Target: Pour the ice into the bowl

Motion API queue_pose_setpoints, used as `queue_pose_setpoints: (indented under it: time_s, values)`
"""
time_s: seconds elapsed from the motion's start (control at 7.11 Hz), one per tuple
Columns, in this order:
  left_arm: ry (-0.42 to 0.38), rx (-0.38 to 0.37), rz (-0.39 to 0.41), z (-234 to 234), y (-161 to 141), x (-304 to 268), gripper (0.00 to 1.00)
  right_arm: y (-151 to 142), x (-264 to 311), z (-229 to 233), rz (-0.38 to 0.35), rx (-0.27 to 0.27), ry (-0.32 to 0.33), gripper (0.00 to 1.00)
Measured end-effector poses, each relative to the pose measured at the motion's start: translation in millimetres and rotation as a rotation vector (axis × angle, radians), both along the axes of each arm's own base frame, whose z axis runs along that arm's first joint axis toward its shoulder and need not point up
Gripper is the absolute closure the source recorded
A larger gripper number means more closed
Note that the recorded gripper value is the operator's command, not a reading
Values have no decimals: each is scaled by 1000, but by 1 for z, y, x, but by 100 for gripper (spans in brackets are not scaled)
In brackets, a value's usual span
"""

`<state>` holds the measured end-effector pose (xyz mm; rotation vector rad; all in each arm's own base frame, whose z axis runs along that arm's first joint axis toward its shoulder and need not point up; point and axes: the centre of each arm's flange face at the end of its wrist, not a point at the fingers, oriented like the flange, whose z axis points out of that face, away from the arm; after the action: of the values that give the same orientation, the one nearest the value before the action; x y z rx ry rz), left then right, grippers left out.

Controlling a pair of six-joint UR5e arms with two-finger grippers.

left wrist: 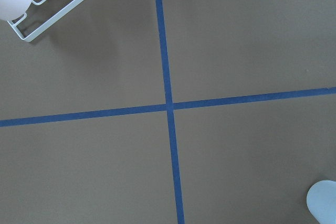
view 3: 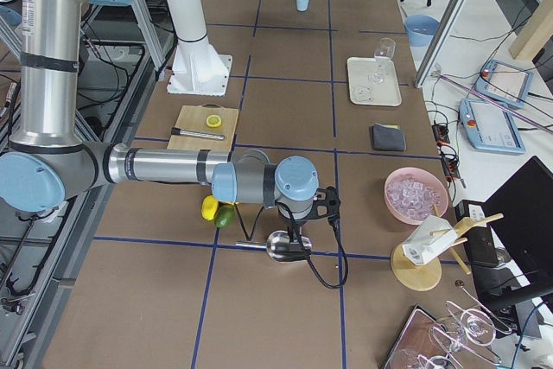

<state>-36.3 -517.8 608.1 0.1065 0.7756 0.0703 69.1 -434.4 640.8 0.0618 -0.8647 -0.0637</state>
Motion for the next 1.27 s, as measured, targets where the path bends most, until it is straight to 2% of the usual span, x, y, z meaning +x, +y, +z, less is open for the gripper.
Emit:
queue_pose_setpoints:
  time_s: [0.42,0.7,0.84,1.27]
  values:
    - [0,28,0,-13,-1,0,0,-10,0,-12,33,-6,2,0]
    - [3,142,0,-68,-2,0,0,-45,-8,-36,98,-47,-22,0]
    - [6,209,0,-102,1,1,0,-55,-27,-39,100,-61,-34,0]
    - [-15,319,-46,-166,25,12,0,-65,-101,-46,163,-86,-81,0]
